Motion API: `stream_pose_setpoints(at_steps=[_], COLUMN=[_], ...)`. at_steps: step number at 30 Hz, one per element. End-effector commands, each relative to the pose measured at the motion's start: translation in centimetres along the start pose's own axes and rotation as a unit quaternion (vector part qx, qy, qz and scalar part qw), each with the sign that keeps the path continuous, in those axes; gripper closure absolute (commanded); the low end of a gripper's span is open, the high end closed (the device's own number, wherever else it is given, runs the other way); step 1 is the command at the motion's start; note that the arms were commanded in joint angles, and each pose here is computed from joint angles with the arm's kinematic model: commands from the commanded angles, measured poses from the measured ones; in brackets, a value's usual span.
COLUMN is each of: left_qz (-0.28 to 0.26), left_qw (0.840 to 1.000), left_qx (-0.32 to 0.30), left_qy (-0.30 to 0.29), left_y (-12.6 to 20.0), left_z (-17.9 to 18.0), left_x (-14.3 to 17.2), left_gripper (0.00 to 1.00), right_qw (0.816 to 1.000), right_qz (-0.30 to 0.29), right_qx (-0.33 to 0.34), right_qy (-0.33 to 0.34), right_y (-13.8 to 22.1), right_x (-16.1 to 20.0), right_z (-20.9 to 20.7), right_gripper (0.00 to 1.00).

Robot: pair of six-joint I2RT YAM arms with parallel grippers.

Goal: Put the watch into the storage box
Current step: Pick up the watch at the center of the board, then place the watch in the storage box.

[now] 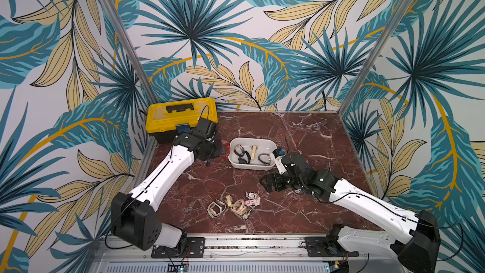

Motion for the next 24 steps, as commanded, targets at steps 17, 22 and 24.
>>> stream_pose_setpoints(at_steps=[17, 22, 24], left_qz=[0.080, 0.077, 0.074], left_qw=[0.977, 0.973, 0.969], left_qx=[-0.003, 0.003, 0.006], left_qy=[-0.196, -0.219, -0.235], left_y=[-14.3, -16.0, -16.4], left_z=[-11.8, -13.2, -13.9], left_x=[-1.2, 0.0, 0.5], left_gripper=[1.00, 1.00, 1.00], right_qw=[0.997, 0.997, 0.997], right_qz=[-0.014, -0.015, -0.013], right_qx=[0.054, 0.053, 0.056], right_qy=[-0.044, -0.048, -0.048], right_y=[1.7, 1.8, 1.9], right_x=[1.6, 1.7, 2.0], right_z=[-2.5, -2.5, -2.6], right_gripper=[0.00, 0.00, 0.00])
Point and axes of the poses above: each gripper's point midway between its finger pads, its own y axis back along the fingers, its own z axis along the line the jaws close on, x = y × z, the point moved 10 cm from there along y, back along the fingers, and after that the axes turned 8 degrees about y, right-handed, at the moved point
